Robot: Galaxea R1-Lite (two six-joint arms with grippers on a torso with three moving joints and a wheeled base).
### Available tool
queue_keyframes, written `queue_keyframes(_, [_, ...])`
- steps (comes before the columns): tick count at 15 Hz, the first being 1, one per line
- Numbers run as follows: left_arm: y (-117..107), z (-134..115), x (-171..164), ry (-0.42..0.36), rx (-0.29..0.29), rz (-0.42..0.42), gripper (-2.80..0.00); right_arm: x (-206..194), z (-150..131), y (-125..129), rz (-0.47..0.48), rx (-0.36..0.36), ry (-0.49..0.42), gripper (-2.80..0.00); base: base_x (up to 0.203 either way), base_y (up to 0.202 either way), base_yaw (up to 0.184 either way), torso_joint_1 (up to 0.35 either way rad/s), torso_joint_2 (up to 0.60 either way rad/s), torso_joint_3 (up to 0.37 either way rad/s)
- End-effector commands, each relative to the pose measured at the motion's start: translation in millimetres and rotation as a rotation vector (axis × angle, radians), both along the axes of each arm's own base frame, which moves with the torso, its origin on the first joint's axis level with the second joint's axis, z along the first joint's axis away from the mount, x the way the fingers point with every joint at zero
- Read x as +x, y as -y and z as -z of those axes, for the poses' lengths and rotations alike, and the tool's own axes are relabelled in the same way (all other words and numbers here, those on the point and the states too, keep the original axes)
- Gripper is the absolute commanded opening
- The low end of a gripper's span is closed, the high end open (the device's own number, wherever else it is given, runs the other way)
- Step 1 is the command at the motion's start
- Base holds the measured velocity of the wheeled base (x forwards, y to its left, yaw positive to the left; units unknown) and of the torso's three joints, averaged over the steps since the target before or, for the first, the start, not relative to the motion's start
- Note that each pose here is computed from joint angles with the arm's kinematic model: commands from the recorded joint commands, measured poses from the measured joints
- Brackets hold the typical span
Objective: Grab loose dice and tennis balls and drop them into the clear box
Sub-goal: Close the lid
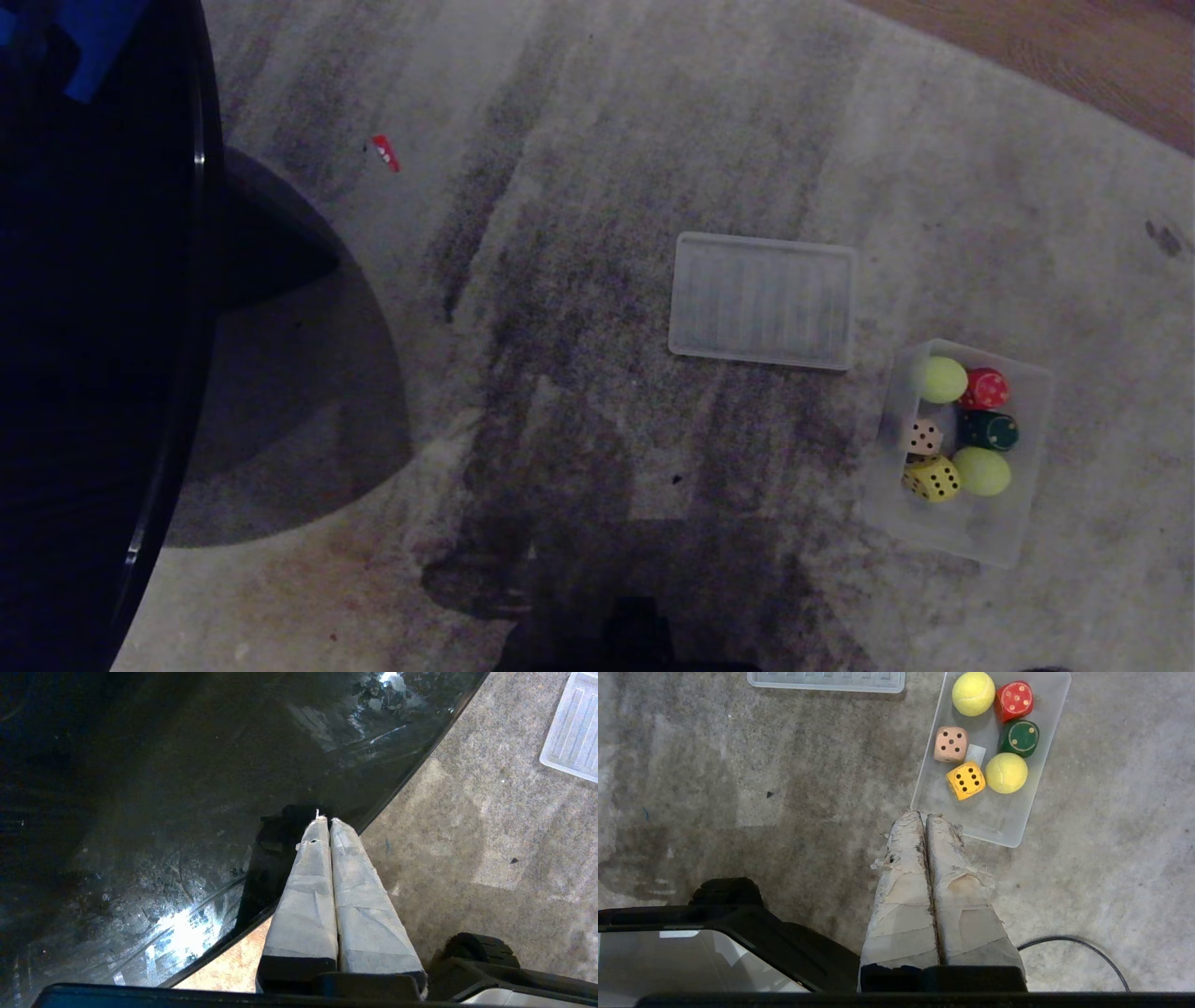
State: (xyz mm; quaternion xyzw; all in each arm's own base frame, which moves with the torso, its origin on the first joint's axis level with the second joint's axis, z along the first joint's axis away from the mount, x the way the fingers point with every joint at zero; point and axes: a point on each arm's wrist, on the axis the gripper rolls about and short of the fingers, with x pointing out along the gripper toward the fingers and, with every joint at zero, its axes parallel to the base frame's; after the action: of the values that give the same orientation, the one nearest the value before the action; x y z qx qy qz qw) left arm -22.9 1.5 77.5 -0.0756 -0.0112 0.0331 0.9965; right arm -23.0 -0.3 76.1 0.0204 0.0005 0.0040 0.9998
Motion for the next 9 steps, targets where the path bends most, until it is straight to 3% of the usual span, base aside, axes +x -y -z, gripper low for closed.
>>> queue_keyframes(1, [0,1,0,-0.008,-0.001,0.0,-2.8,0,0,0,0.0,-0.003,-0.001,-2.8,0.0,0.0,0.0,0.0,0.0,0.0])
queue_keyframes(4, [0,1,0,-0.009,-0.001,0.0,-2.8,0,0,0,-0.007,-0.03,-0.003,-2.8,0.0,0.0,0.0,0.0,0.0,0.0])
queue_keyframes(6, [0,1,0,-0.008,-0.001,0.0,-2.8,-1,-3,0,0.003,-0.006,0.003,-2.8,0.0,0.0,0.0,0.0,0.0,0.0])
queue_keyframes(7, [0,1,0,-0.008,-0.001,0.0,-2.8,-3,-14,0,0.003,0.018,0.021,-2.8,0.0,0.0,0.0,0.0,0.0,0.0])
queue_keyframes(9, [0,1,0,-0.01,-0.001,0.0,-2.8,-1,-49,0,0.002,0.073,-0.03,-2.8,0.0,0.0,0.0,0.0,0.0,0.0])
